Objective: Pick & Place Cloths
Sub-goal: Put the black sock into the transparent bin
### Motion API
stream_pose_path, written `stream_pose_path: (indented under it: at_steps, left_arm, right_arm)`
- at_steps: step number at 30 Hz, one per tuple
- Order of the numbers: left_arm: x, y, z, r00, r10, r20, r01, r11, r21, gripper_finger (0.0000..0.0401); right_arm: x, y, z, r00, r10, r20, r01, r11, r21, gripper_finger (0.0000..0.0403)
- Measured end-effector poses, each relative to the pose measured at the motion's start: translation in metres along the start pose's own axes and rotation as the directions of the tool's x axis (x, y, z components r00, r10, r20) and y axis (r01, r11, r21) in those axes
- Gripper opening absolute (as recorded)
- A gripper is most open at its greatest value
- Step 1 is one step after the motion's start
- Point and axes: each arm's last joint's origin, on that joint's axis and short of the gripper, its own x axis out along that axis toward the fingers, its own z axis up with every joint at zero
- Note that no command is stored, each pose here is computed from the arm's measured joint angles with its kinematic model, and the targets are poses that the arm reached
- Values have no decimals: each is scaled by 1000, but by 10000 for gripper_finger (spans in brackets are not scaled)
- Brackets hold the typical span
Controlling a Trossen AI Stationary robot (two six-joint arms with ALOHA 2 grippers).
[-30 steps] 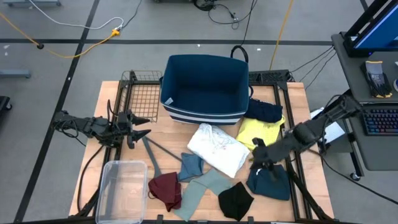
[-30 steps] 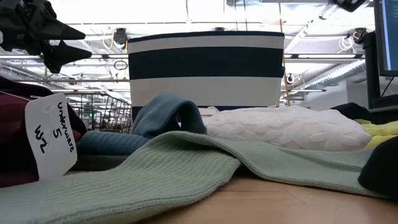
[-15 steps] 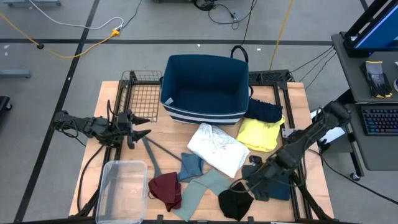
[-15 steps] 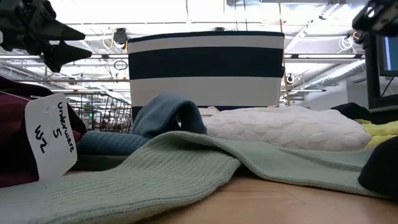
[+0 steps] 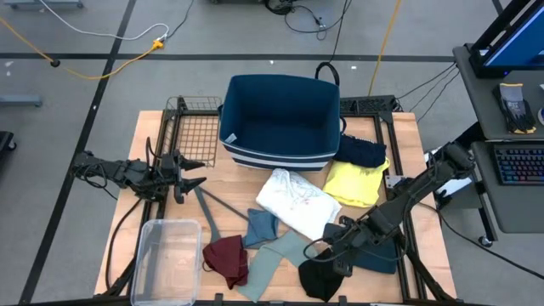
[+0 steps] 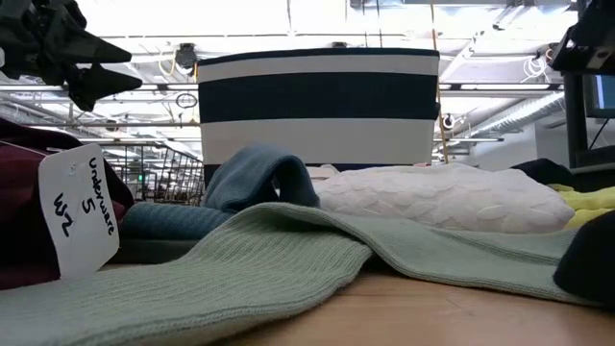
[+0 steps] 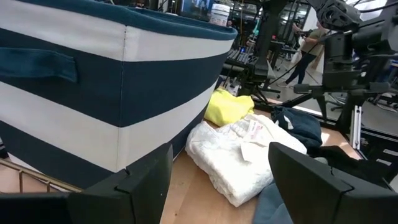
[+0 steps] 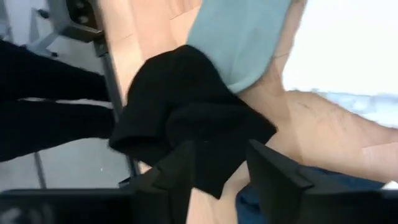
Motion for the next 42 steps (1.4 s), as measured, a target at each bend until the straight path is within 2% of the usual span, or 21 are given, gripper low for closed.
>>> stream_pose_path:
  at_steps: [4, 8, 17, 29, 42]
  left_arm:
    - [0, 0, 0, 1000, 0, 0, 0, 1000, 0, 271]
    - [0, 0, 0, 1000, 1, 0, -1, 1000, 0, 271]
    - [0, 0, 0, 1000, 1, 1, -1, 1000, -1, 271]
    - [0, 0, 0, 1000, 1, 0, -1, 1000, -2, 271]
    - [0, 0, 0, 1000, 1, 0, -1, 1000, -1, 271]
  right_arm:
    - [6, 0, 2, 1000, -2, 3, 2, 1000, 3, 189]
    - [12, -1, 6, 1000, -7, 7, 7, 1000, 8, 204]
    - [27, -12, -1, 998, -57, -26, 56, 998, -13, 203]
    - [47, -26, -9, 1000, 12, 14, -12, 1000, 8, 198]
    - [60, -47, -23, 998, -59, -32, 59, 998, 5, 196]
